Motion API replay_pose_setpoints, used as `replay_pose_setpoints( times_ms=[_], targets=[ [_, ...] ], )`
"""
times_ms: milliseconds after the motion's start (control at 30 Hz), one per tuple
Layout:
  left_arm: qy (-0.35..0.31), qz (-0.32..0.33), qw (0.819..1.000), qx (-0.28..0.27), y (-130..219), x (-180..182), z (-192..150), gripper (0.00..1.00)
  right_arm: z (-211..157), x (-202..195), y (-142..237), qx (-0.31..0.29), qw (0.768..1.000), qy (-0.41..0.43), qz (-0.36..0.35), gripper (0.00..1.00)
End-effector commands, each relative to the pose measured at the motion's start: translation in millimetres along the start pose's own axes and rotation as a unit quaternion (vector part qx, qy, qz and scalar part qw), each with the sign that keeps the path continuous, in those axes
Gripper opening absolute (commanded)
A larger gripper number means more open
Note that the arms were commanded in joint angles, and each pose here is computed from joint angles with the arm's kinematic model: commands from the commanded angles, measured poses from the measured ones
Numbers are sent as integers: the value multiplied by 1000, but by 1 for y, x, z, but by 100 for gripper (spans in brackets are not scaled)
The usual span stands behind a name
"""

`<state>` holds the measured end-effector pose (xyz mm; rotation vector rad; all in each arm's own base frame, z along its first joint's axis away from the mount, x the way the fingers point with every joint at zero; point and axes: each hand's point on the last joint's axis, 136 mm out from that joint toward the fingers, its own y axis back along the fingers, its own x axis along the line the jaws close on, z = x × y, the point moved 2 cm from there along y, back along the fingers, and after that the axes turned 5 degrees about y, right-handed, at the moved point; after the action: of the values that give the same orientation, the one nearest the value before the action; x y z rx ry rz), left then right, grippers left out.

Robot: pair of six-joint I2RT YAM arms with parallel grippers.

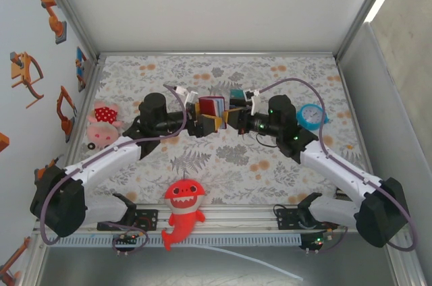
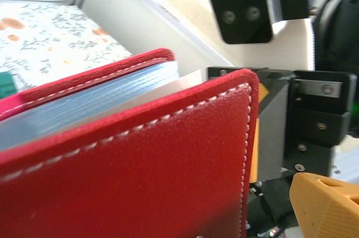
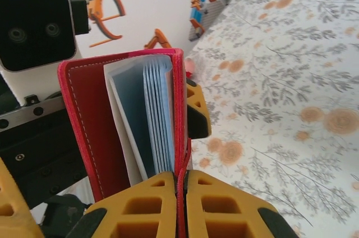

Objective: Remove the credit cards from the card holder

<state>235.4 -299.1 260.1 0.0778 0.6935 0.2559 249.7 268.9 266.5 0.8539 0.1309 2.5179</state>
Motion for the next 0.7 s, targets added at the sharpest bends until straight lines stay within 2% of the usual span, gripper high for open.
replay_pose_setpoints(
  times_ms=[0,233,367,533,667],
  targets=[
    [1,64,998,-5,-4,16,0,98,7,-7,9,-16,999,14,-44,0],
    [-33,127,991,17,-19,21,-7,97,5,-14,14,-7,995,24,-95,0],
    [-29,151,988,17,-28,27,-8,97,4,-17,12,2,992,31,-118,0],
    [-24,176,984,9,-32,35,-6,100,5,-14,11,3,992,35,-120,0],
    [-22,198,980,8,-29,41,-7,98,8,-12,13,-3,992,38,-120,0]
  ],
)
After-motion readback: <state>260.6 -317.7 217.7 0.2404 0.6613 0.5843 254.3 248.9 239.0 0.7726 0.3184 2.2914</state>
